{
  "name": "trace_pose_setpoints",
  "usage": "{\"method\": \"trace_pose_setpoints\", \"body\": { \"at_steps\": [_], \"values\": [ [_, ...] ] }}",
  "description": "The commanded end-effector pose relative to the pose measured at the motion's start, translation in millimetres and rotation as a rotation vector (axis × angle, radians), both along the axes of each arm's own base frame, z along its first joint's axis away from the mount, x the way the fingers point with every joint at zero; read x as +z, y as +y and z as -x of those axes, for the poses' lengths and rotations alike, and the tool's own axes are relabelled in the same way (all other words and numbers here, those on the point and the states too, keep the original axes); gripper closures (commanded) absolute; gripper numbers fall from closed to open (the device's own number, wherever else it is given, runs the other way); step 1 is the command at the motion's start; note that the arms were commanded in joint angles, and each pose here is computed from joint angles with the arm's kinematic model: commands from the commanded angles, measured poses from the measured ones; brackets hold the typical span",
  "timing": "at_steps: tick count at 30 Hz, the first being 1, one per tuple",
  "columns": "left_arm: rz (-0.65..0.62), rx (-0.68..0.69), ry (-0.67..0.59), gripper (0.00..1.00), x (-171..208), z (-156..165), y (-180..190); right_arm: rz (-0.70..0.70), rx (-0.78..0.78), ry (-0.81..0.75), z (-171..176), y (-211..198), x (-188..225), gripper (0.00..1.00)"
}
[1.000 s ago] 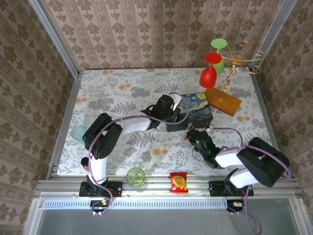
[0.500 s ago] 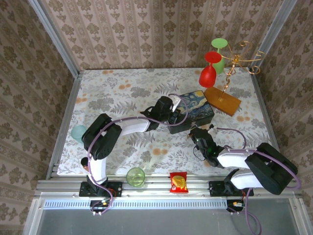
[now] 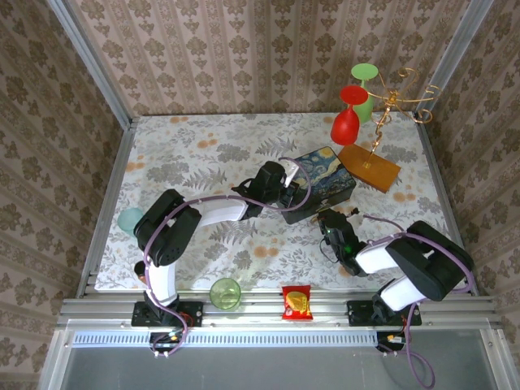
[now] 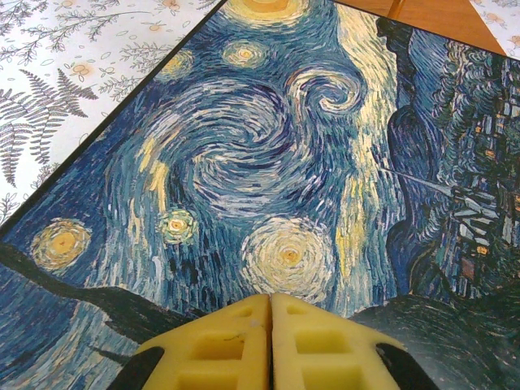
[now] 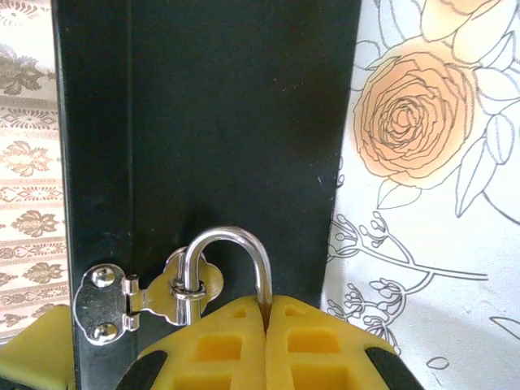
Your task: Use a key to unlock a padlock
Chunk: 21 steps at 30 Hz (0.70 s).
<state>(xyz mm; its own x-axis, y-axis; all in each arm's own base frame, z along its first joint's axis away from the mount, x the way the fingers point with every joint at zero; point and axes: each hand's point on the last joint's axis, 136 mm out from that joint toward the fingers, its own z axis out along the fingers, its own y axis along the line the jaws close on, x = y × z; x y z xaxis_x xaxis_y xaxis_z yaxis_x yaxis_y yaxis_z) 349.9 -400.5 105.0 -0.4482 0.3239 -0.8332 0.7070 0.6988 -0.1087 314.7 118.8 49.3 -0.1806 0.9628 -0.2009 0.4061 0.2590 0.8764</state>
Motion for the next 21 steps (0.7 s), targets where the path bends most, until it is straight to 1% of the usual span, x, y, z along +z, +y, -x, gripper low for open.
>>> {"method": "trace_pose_setpoints", "body": {
  "at_steps": [1,6,11,13,14,18,21],
  "values": [
    [-0.343,0.092,0.255,0.9,-107.7,31.1,77.7,0.102,-0.135,0.065,13.2,-40.8,-15.8,1.0],
    [-0.336,0.101,0.264,0.91,-112.8,31.5,82.1,0.088,-0.175,0.067,11.4,-54.8,-12.4,1.0],
    [-0.33,0.12,0.268,0.92,-113.1,29.1,89.6,0.082,-0.176,0.051,6.1,-57.7,-8.7,1.0],
    [-0.328,0.122,0.265,0.92,-111.0,28.4,91.0,0.096,-0.167,0.054,5.1,-59.9,-8.0,1.0],
    [-0.326,0.124,0.264,0.92,-109.7,27.6,91.8,0.105,-0.15,0.035,3.2,-59.9,0.0,1.0],
    [-0.316,0.136,0.265,0.92,-107.0,24.3,95.9,0.199,-0.139,0.058,11.1,-72.4,10.0,1.0],
    [-0.301,0.141,0.261,0.93,-104.9,22.4,97.0,0.171,-0.151,0.037,14.1,-80.1,13.0,1.0]
  ]
}}
